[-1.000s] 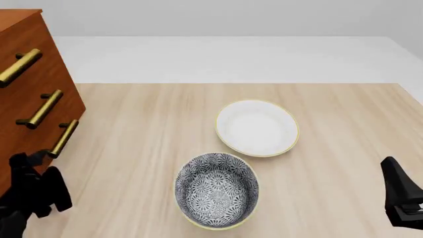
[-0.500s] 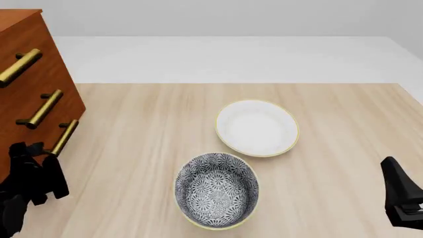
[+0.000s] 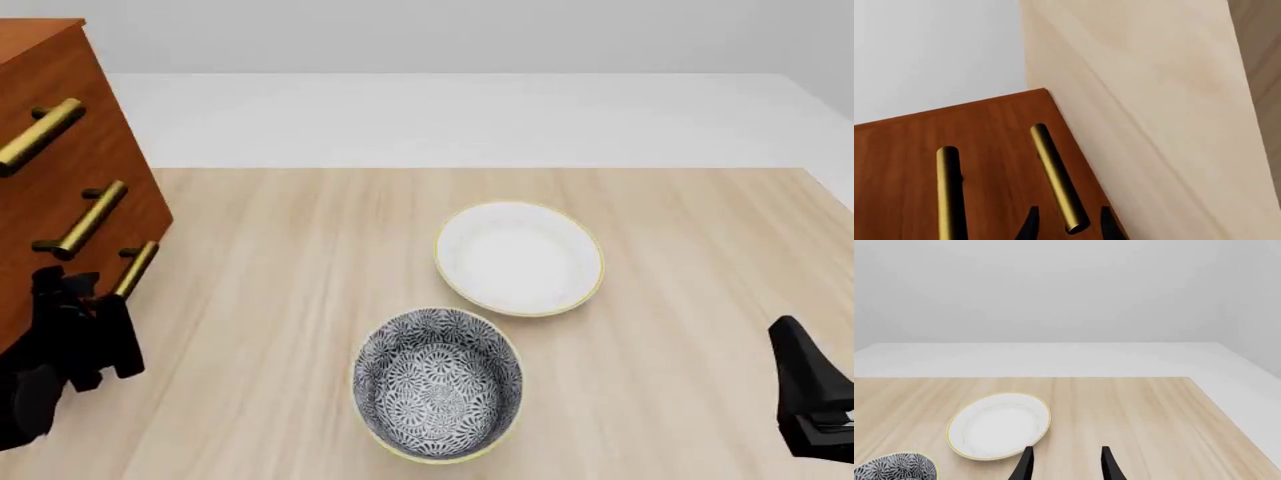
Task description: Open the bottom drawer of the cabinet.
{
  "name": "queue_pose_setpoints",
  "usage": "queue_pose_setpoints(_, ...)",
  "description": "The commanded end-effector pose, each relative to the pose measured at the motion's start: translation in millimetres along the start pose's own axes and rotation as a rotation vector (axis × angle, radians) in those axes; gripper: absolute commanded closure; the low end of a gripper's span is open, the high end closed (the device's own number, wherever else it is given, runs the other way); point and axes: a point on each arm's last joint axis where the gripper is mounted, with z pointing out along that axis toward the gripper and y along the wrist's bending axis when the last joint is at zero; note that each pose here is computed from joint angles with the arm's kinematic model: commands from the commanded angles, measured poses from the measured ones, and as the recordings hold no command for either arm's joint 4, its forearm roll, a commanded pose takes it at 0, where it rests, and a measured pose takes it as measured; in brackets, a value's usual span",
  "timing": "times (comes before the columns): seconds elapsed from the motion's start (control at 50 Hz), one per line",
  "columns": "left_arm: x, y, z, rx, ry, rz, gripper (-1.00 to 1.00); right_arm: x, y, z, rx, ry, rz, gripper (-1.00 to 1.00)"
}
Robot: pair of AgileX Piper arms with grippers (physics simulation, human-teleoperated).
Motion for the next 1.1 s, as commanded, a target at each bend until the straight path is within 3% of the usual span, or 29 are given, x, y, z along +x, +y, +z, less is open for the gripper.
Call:
queue_pose_setpoints(0.02, 10.7, 17.7, 12.5, -0.075, 0.046, -0.031, 1.00, 0.0, 0.0, 0.0, 0.000, 0.000, 0.000, -1.00)
queue_pose_setpoints(0.92, -15.5, 37.0, -11.5, -0.103, -0.051, -0.012, 1.00, 0.0, 0.0, 0.0, 0.000, 0.000, 0.000, -1.00)
queue_pose_setpoints(0.94, -27.9, 45.0, -18.8, -0.113, -0.100, 0.001, 1.00, 0.0, 0.0, 0.0, 0.000, 0.000, 0.000, -1.00)
queue_pose_setpoints(1.1, -36.6, 47.8, -23.4, -0.119, -0.134, 0.018, 1.00, 0.0, 0.0, 0.0, 0.000, 0.000, 0.000, -1.00)
